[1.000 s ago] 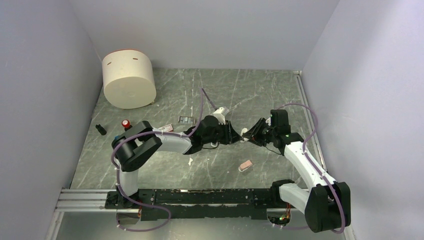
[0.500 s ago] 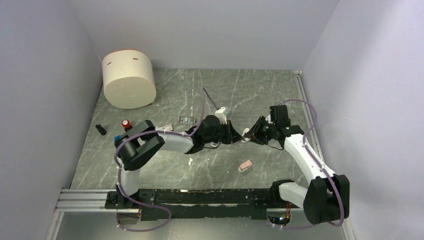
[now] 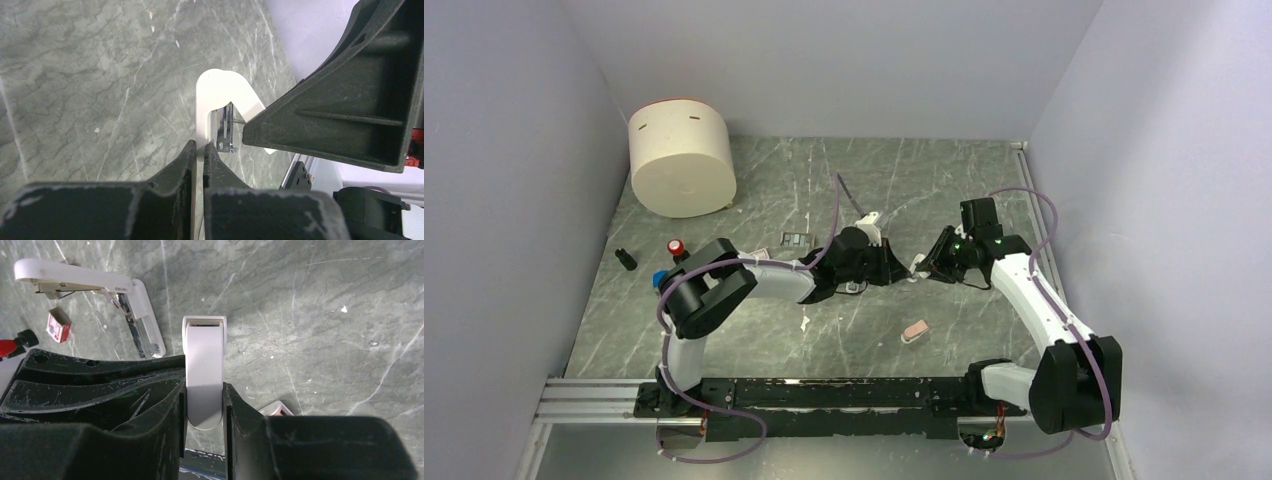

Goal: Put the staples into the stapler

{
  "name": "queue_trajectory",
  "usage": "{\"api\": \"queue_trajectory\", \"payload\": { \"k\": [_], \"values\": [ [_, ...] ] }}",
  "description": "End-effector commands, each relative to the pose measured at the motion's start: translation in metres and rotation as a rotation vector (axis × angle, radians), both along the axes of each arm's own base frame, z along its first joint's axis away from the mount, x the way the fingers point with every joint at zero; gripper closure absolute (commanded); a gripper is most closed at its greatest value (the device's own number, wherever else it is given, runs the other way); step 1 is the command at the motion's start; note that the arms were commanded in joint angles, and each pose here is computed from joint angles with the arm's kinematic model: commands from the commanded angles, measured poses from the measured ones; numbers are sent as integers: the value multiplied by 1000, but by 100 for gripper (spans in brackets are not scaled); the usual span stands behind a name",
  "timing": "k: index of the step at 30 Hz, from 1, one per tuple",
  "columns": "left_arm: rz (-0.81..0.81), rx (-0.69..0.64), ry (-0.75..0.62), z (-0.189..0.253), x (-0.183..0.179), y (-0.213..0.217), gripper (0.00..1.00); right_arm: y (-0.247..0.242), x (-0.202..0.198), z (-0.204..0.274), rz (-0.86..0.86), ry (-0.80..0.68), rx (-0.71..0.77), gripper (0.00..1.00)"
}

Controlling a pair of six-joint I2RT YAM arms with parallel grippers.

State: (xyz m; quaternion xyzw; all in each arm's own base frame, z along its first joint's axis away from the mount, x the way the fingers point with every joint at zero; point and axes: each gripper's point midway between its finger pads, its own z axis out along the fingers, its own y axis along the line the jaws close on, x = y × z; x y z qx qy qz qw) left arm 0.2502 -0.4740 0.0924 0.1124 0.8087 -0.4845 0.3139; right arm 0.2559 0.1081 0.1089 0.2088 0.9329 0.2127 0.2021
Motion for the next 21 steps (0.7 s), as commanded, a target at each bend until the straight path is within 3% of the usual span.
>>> {"api": "queue_trajectory", "payload": {
  "k": [1,9,21],
  "values": [
    [-60,143,71,-47,-20,12,95,-25,34,7,-70,-113,-122,83],
    [-84,174,91,-58,-25,14,95,-28,38,-11,-98,-111,-118,74],
    [-90,243,141,-83,-28,16,95,-31,41,-46,-133,-107,-120,74]
  ]
}}
